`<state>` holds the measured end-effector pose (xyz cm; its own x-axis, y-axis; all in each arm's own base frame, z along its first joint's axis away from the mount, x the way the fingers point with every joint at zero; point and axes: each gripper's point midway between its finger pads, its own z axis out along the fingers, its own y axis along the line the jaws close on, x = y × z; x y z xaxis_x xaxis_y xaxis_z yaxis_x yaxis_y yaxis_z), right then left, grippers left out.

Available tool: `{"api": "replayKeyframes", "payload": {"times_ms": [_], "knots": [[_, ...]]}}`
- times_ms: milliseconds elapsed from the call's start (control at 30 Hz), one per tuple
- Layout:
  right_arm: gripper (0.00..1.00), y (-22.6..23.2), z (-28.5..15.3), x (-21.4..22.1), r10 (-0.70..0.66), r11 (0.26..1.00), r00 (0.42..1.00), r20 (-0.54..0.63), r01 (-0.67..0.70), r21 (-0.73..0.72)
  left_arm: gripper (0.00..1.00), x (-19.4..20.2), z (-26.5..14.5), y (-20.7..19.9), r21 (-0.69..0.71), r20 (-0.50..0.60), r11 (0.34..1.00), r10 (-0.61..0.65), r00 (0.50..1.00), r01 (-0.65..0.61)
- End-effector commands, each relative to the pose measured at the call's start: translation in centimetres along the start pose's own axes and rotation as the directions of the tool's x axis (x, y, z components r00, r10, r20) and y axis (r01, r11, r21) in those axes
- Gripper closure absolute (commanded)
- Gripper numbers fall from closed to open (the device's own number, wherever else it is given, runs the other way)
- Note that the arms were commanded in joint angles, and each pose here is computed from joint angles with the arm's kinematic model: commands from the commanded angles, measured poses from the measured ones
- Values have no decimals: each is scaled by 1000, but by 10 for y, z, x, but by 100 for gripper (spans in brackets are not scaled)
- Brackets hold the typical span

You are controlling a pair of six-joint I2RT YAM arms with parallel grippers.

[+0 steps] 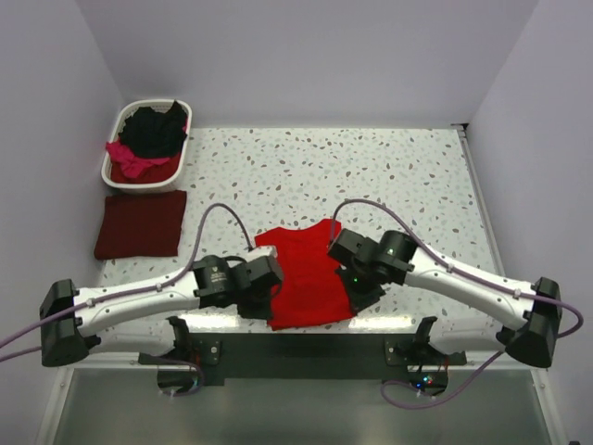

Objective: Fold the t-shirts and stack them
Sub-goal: Fold the tshirt

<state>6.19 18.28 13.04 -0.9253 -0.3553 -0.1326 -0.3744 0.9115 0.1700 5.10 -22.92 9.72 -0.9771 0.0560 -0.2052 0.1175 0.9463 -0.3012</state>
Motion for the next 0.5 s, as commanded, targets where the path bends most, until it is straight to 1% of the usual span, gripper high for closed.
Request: {"api": "replayKeyframes", "payload": {"times_ms": [0,67,100,133,167,200,267,333,367,433,467], "knots": [[100,-21,-20,-34,-76,990,996,51,69,123,100,-47,-23,18,-54,126,999,12,992,-5],[100,-16,-30,-61,-58,995,993,99,49,85,100,-71,-27,22,-70,178,998,11,984,1],[100,-18,-33,-69,-72,995,992,108,64,80,100,-79,-30,18,-58,192,998,10,981,1],[100,-21,-37,-80,-52,996,991,126,42,76,100,-90,-29,19,-51,208,999,12,978,-1],[100,-19,-45,-91,-56,997,987,152,46,64,100,-93,-27,16,-40,203,999,11,979,-3],[100,-23,-43,-100,-60,996,988,140,50,72,100,-101,-27,10,-14,223,1000,8,975,-5],[100,-23,-49,-115,-60,996,985,164,50,68,100,-114,-25,12,-10,235,1000,5,972,-2],[100,-26,-46,-126,-62,997,986,158,53,62,100,-131,-28,13,-5,269,1000,2,963,0],[100,-26,-47,-136,-58,997,981,183,48,57,100,-139,-28,13,-9,280,1000,1,960,2],[100,-26,-42,-145,-43,999,984,171,41,16,100,-155,-28,18,-11,301,1000,-20,954,24],[100,-25,-41,-153,-39,999,982,184,40,-4,100,-159,-26,17,-10,297,1000,-9,955,12]]}}
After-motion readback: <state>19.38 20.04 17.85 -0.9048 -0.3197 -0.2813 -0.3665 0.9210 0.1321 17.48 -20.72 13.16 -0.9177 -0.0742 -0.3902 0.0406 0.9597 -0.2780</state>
